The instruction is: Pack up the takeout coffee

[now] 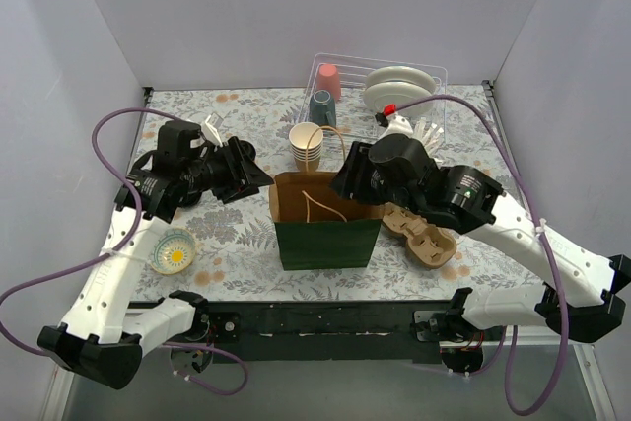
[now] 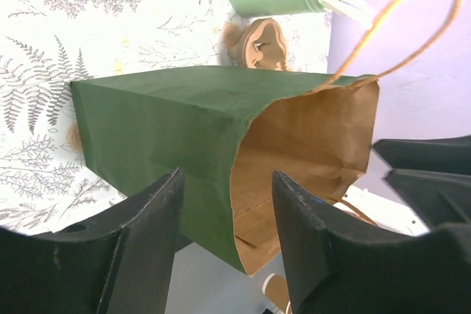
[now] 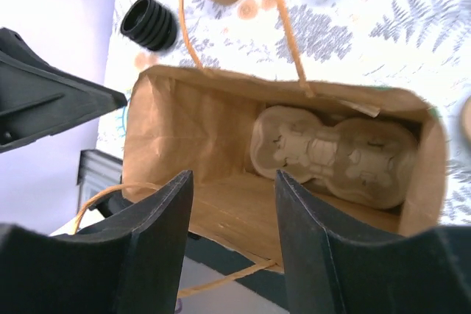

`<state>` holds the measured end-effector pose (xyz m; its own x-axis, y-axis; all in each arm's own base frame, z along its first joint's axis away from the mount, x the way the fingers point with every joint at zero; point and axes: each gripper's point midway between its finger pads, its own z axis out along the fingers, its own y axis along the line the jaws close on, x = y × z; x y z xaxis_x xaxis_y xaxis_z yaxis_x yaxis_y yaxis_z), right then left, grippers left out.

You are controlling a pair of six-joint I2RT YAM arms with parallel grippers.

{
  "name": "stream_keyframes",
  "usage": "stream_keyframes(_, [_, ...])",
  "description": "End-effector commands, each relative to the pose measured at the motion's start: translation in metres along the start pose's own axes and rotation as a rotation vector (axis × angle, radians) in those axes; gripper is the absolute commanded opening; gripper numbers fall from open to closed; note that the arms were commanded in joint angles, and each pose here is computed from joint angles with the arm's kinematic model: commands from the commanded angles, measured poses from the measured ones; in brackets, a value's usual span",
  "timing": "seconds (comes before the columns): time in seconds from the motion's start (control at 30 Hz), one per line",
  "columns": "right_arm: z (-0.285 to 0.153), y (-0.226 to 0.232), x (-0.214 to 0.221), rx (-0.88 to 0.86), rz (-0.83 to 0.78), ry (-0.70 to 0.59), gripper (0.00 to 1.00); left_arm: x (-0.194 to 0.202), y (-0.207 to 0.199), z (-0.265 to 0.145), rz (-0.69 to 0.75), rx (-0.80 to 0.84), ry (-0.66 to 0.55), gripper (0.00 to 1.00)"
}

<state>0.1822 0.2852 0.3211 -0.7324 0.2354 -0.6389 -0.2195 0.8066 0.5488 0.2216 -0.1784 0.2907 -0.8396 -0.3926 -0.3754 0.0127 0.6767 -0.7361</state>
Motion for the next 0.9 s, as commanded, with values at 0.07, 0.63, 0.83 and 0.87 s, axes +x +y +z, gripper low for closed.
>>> stream_keyframes(0.07, [-0.016,-0.014,-0.056,0.15,-0.135,-0.157,0.56,-0.002,0.004,0.0,0.043,-0.032,0.02,0.52])
stream_keyframes(0.63, [0.002,-0.096,-0.024,0.368,-0.195,0.035,0.51,0.007,0.004,0.031,0.014,-0.002,0.091,0.26])
stream_keyframes(0.83, [0.009,-0.094,-0.027,0.36,-0.204,0.026,0.13,-0.002,-0.007,0.026,0.022,-0.019,0.068,0.0])
stream_keyframes(0.87, [0.009,-0.089,-0.031,0.349,-0.199,0.023,0.06,-0.008,-0.007,0.026,0.021,-0.043,0.06,0.0])
